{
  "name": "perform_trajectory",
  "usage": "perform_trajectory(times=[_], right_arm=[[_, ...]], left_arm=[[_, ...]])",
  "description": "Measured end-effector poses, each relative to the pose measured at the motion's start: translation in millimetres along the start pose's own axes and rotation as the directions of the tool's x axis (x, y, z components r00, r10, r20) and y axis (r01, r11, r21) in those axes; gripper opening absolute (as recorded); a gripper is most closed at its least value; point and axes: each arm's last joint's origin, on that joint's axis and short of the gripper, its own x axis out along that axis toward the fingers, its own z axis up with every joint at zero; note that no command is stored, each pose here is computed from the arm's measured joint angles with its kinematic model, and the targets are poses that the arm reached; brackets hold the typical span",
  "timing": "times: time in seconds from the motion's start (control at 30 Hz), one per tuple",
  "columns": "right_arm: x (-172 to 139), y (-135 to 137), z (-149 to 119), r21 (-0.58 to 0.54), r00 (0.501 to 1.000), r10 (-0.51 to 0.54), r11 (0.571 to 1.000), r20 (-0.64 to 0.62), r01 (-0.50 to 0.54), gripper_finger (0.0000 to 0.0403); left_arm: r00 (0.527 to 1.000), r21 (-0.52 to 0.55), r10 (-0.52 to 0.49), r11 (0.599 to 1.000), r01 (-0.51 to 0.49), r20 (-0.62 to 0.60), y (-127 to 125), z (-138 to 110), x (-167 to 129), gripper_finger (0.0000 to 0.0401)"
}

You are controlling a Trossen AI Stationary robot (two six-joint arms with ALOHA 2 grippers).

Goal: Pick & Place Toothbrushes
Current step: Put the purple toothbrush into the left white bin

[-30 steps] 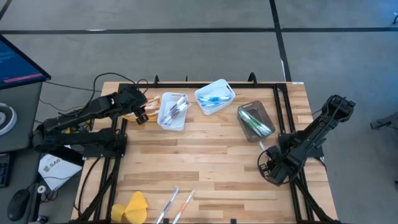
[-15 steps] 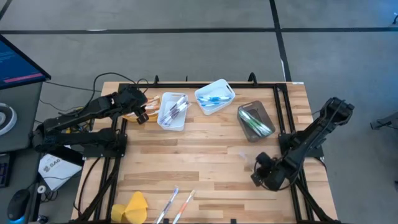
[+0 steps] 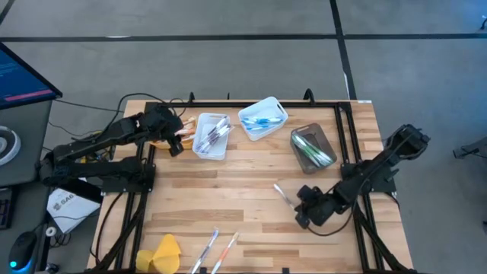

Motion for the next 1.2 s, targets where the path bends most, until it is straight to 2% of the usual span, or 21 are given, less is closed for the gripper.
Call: perform_trajectory(times=[0.3, 0.43, 0.67, 0.93, 1.0, 1.1, 1.2], right_arm=[[35, 10, 21, -0.112, 0.991, 0.132, 0.985, 0.022, -0.129, 0.0000], [43, 17, 31, -0.166, 0.988, 0.154, 0.975, 0.017, -0.149, 0.0000], [43, 33, 43, -0.266, 0.984, 0.179, 0.949, 0.015, -0.168, 0.0000], [37, 49, 52, -0.331, 0.980, 0.195, 0.927, 0.027, -0.175, 0.0000], [36, 54, 55, -0.354, 0.978, 0.207, 0.918, 0.035, -0.182, 0.0000], [32, 64, 61, -0.396, 0.970, 0.234, 0.898, 0.058, -0.193, 0.0000], [27, 77, 68, -0.448, 0.959, 0.270, 0.870, 0.086, -0.204, 0.0000]], left_arm=[[1.000, -0.001, -0.003, 1.000, 0.003, 0.004, 0, 0, 0, 0.0142], [1.000, -0.001, -0.003, 1.000, 0.003, 0.004, 0, 0, 0, 0.0142], [1.000, -0.001, -0.003, 1.000, 0.003, 0.005, 0, 0, 0, 0.0142], [1.000, -0.002, -0.003, 1.000, 0.003, 0.005, 0, 0, 0, 0.0142], [0.999, -0.005, -0.038, 0.999, 0.038, 0.010, -1, 1, 0, 0.0142], [0.984, -0.003, -0.173, 0.985, 0.174, 0.043, -5, 2, -1, 0.0142], [0.926, 0.022, -0.351, 0.936, 0.351, 0.137, -11, 7, 1, 0.0142]])
